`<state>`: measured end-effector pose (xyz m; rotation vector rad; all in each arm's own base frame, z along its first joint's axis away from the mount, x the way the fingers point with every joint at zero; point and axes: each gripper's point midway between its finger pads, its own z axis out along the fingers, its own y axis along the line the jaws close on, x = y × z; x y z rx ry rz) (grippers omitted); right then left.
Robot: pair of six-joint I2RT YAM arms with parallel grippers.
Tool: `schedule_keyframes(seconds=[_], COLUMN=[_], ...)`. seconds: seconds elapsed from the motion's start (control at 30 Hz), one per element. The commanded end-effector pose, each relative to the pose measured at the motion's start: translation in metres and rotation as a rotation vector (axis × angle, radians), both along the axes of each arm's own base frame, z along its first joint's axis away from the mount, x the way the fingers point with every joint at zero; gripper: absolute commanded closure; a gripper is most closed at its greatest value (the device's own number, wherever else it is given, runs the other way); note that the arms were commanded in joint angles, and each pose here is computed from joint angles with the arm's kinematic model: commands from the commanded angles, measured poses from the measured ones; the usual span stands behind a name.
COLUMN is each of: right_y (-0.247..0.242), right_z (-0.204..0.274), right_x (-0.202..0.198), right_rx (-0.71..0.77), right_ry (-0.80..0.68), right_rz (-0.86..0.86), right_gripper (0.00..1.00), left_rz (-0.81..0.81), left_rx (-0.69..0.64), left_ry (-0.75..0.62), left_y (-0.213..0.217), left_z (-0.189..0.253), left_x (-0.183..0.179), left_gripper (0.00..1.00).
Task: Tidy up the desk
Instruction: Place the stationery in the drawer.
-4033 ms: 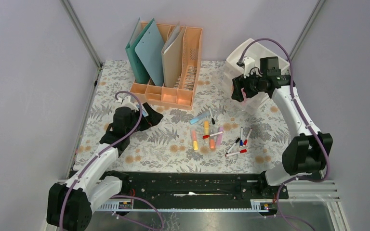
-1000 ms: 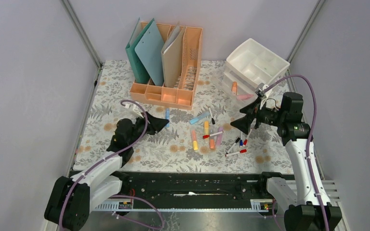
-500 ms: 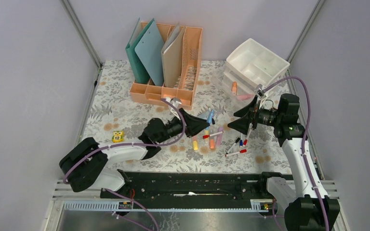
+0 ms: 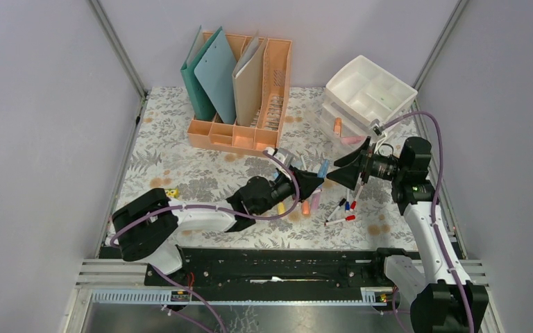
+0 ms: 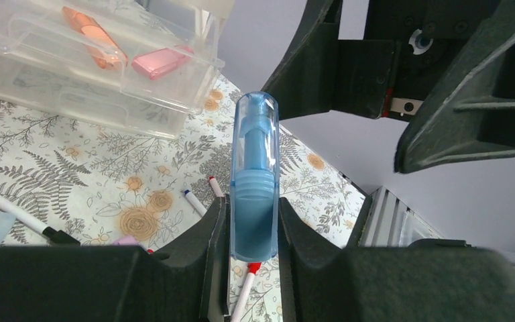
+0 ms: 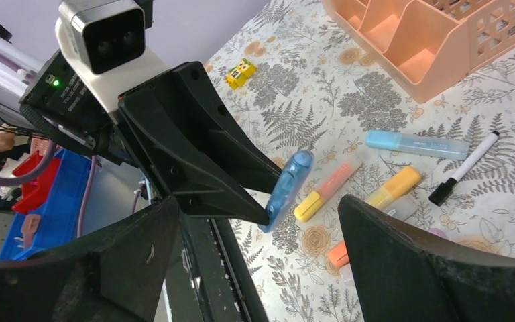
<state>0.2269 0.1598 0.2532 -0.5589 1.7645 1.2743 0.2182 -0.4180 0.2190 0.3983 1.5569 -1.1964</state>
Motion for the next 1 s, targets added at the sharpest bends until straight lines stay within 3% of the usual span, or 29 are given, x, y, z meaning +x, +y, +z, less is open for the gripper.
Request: schedule_keyframes(seconds=[0.0, 0.2, 0.47, 0.6, 0.67, 0.8, 0.97], right_y=[0.006, 0.009, 0.016, 0.017, 0.017, 0.017, 0.017], right_z=[0.003, -0.009, -0.022, -0.025, -0.024, -0.019, -0.014], right_x=[0.003, 0.01, 0.013, 0.014, 0.013, 0.009, 0.004], right_rx=[0.013, -0.026, -0.069, -0.09, -0.095, -0.102, -0.113], right_ry=[-0.009, 0.022, 0.057, 0.06, 0.049, 0.007, -0.047], right_rz=[0.018, -0.012, -0.006, 0.0, 0.004, 0.016, 0.034], right_gripper=[0.06, 0.16, 0.52, 0.83, 0.99, 1.0, 1.0], left_rz=[0.069, 0.071, 0.077, 0.08, 0.076, 0.057, 0.06], left_rx=[-0.032, -0.011, 0.015, 0.026, 0.029, 0.022, 0.022], left_ry=[-0.071, -0.082, -0.102, -0.105, -0.105, -0.113, -0.14], left_y=[-0.011, -0.023, -0.03, -0.031, -0.03, -0.022, 0.0], left_z=[0.025, 0.023, 0.023, 0.024, 0.023, 0.026, 0.025], left_x=[0.009, 0.004, 0.002, 0.002, 0.0, -0.007, -0.016], left_gripper=[1.0, 1.0, 0.99, 0.91, 0.82, 0.5, 0.23])
